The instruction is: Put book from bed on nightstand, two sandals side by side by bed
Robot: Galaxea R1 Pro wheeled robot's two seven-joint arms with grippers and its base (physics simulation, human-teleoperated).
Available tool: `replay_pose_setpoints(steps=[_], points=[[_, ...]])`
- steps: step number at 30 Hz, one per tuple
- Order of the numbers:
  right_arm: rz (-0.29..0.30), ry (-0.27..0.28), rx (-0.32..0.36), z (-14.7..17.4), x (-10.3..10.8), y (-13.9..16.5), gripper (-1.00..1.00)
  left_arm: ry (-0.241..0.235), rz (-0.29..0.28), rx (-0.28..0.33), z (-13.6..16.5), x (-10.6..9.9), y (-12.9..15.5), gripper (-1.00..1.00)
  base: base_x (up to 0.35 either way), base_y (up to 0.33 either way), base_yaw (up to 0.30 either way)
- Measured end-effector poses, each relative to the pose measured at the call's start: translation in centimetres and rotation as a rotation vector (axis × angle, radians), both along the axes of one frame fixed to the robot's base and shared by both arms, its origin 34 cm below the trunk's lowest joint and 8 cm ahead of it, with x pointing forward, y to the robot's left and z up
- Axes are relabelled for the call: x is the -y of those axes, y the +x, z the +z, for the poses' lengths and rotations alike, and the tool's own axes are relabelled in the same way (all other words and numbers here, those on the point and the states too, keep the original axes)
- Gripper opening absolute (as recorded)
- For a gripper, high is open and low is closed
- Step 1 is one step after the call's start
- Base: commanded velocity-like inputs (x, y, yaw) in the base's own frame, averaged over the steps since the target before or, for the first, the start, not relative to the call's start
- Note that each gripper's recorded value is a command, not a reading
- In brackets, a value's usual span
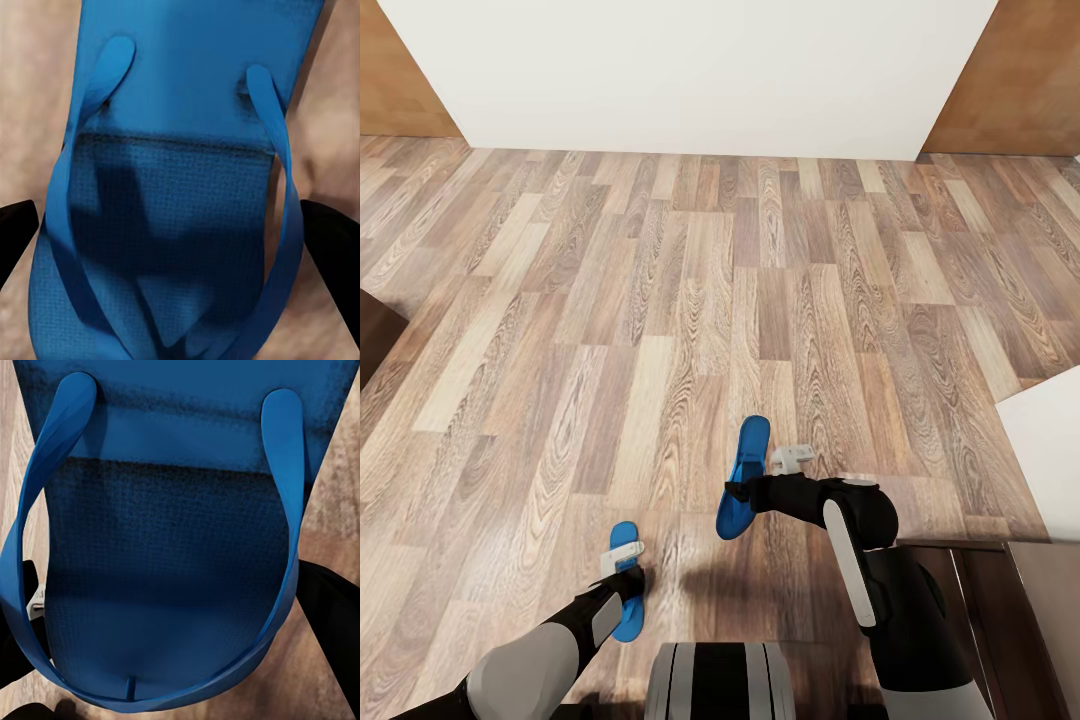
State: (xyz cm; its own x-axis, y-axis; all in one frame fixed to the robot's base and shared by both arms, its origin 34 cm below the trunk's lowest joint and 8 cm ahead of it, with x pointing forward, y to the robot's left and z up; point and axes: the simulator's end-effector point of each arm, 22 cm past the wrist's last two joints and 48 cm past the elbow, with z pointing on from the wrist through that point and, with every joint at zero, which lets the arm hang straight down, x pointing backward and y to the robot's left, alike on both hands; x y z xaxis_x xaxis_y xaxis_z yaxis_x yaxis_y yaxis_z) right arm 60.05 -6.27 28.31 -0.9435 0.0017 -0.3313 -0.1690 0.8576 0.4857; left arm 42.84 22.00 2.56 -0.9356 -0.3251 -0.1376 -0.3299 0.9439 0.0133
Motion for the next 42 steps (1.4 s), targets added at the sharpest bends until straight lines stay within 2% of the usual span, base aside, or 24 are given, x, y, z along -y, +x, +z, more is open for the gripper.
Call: replay_pose_setpoints(steps=[35,42], points=[[0.0,0.0,0.133,7.4,0.1,2.3,-1.0,0.003,0.001,0.134,5.4,-0.2,5.9,-1.0,0.0,0.0,0.0],[0.009,0.024,0.16,9.2,-0.3,2.5,-1.0,0.005,0.002,0.162,6.6,-0.4,7.1,-1.0,0.0,0.0,0.0]])
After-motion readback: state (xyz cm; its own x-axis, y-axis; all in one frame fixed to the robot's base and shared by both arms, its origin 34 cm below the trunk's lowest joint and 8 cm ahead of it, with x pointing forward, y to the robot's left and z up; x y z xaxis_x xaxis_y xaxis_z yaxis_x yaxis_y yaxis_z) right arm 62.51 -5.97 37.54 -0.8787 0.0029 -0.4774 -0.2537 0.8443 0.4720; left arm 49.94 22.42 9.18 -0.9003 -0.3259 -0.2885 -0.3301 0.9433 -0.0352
